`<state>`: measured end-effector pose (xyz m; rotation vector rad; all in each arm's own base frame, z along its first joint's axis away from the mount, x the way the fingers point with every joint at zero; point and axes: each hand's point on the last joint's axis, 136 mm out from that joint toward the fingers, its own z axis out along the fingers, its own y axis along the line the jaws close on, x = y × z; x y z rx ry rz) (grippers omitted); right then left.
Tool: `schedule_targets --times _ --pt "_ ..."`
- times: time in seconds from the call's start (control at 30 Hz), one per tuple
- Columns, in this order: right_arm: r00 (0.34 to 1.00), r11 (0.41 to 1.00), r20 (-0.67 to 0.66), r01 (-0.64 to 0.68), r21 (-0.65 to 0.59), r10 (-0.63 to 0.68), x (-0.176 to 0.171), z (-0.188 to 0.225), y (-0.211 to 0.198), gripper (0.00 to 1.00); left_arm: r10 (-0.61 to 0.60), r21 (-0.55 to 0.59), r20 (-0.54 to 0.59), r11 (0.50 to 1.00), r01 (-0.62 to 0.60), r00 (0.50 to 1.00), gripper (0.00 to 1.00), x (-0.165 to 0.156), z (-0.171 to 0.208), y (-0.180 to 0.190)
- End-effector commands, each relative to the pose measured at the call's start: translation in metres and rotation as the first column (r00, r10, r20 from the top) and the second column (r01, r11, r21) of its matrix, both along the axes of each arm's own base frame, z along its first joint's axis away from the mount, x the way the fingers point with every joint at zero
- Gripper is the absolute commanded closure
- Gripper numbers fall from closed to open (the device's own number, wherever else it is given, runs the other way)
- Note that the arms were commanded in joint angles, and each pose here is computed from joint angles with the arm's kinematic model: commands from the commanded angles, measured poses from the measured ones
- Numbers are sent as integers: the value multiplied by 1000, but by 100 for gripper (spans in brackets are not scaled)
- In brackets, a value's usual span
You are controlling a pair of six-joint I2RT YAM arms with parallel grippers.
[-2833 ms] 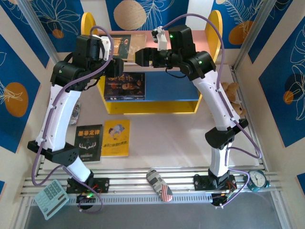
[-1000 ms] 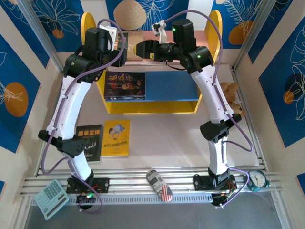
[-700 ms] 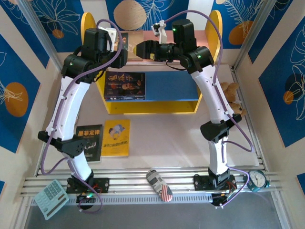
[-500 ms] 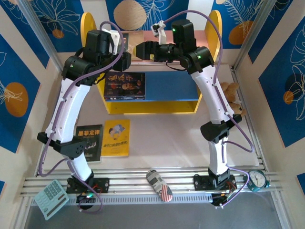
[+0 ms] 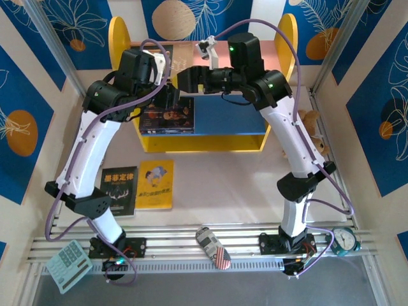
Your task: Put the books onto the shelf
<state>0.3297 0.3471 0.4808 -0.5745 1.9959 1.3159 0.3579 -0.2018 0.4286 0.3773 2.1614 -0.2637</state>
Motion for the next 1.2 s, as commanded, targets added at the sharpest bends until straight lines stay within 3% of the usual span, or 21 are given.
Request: schedule_targets --times 0.0,0.53,1.17 --pt "996 997 45 78 -6 -78 8 9 -16 26 12 -37 58 999 -10 998 34 -14 24 9" --pt "984 982 70 167 -85 -161 35 -7 -21 25 68 -75 190 996 -55 979 28 3 54 15" --pt "989 984 55 145 -101 -140 41 -19 -7 24 176 -130 155 979 -157 972 26 51 40 42"
